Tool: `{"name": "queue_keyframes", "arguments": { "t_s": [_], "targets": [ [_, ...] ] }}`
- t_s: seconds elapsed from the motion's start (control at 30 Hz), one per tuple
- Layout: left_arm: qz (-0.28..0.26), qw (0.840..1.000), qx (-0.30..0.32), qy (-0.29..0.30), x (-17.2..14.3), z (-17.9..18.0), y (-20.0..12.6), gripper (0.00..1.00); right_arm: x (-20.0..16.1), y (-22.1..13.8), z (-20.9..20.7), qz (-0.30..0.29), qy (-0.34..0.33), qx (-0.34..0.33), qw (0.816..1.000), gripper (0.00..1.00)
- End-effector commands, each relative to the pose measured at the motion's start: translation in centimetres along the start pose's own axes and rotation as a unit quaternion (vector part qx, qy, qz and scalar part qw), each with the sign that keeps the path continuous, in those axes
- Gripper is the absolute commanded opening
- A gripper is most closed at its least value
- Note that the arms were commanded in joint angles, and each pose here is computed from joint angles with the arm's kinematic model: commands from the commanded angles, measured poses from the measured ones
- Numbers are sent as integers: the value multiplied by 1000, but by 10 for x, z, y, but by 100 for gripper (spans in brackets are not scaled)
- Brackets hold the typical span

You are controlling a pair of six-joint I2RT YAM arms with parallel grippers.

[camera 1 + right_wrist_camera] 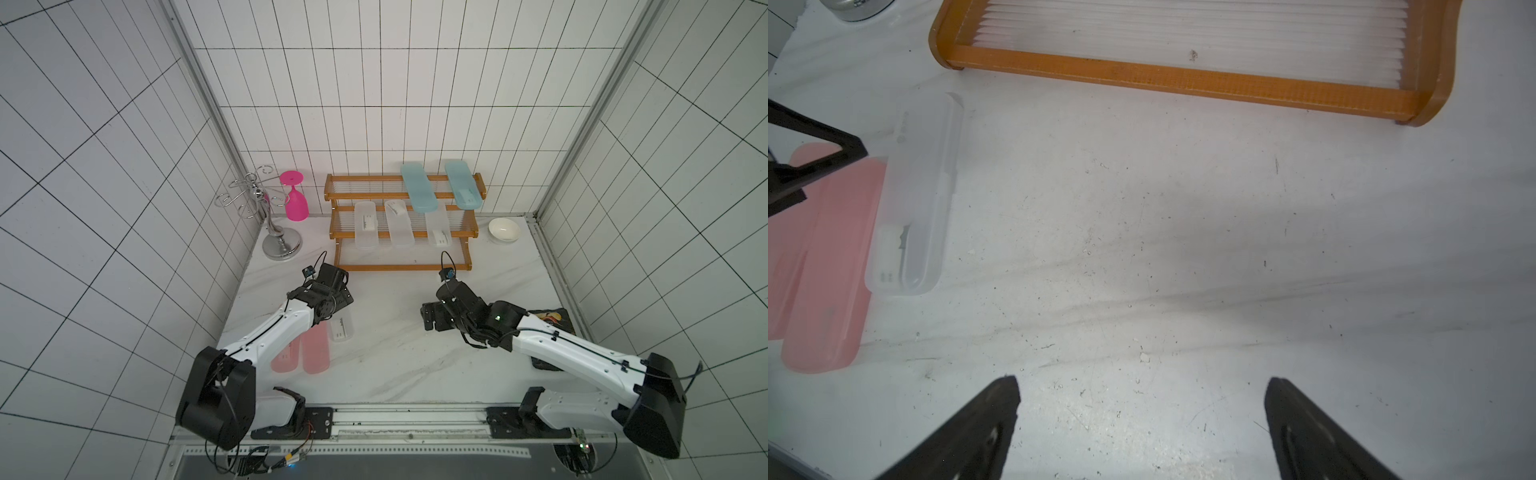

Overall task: Place the pencil cases on the shelf according to color
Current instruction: Move the pencil case to the center of the board.

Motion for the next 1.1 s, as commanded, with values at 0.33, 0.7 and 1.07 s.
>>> {"name": "queue_keyframes", "arguments": {
  "t_s": [0.33,0.7,1.07],
  "targets": [
    [31,999,2,18,25,-28,50,98,-14,-10,-10,-14,5,3,1000,96],
    [62,997,-21,37,2,-45,61,98,-20,-14,-18,-17,3,-24,1000,97],
    [76,994,-67,34,-55,-75,30,98,-21,-31,-29,-33,3,-43,999,97]
  ]
}}
Point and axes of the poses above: each gripper's point midway between its finger pads, its own y axis out along the fingers, its own z axis along the line the jaws close on, x = y × z, the point moved 10 cm from there along -y, back along the fingers, and after that the axes turned 2 degrees about -y, right-handed, at the moved point
